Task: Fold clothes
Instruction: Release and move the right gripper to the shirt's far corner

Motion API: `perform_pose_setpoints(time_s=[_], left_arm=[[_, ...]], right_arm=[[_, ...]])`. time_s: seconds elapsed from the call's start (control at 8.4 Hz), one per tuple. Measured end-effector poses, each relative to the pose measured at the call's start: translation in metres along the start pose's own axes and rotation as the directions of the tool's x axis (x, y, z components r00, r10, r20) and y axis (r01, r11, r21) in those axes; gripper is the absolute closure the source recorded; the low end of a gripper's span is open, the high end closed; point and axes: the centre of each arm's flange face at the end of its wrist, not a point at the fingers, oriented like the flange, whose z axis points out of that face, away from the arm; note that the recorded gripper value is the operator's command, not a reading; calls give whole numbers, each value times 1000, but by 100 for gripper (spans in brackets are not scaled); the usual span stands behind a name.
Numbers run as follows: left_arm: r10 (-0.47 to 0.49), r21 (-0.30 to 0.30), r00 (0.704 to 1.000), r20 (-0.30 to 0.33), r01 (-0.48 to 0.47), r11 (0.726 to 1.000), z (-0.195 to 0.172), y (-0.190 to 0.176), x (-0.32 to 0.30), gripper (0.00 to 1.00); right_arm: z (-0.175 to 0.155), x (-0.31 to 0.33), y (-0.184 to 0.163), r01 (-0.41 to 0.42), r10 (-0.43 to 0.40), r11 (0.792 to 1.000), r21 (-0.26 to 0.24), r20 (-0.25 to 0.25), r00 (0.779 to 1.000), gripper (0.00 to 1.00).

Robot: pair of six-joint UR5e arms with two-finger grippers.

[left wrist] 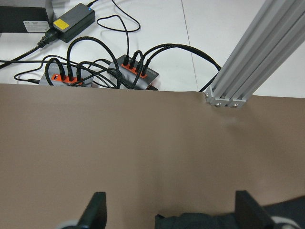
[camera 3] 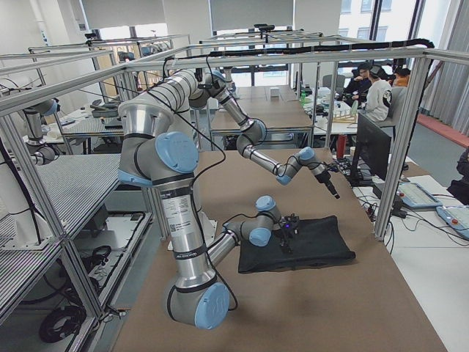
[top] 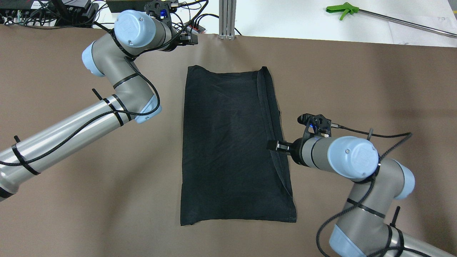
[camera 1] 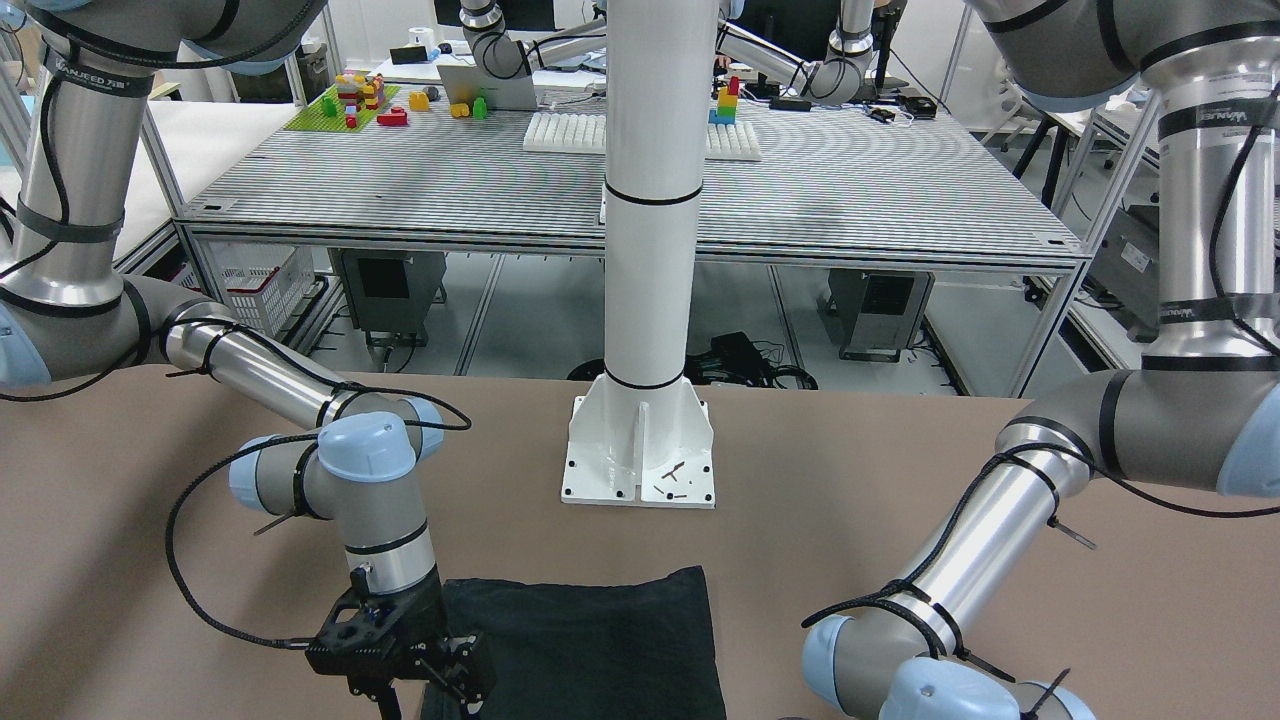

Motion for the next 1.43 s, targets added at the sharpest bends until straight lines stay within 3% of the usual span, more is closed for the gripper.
perform_pose_setpoints(time_s=[0.36, 0.48, 0.95, 1.43], left_arm=[[27, -39, 999, -44, -28, 999, -19, 7, -34, 5], [31, -42, 998, -53, -33, 999, -24, 9, -39, 5], [70, -42, 996, -51, -72, 997, -32, -7, -57, 6], [80, -54, 995, -56, -83, 995, -34, -14, -66, 6]], right_arm=[[36, -45, -59, 105, -94, 978, 179, -70, 993, 6], [53, -60, -72, 120, -102, 971, 207, -93, 990, 6], [138, -88, -106, 180, -148, 939, 293, -127, 981, 7], [178, -89, -117, 267, -199, 915, 301, -238, 951, 16]])
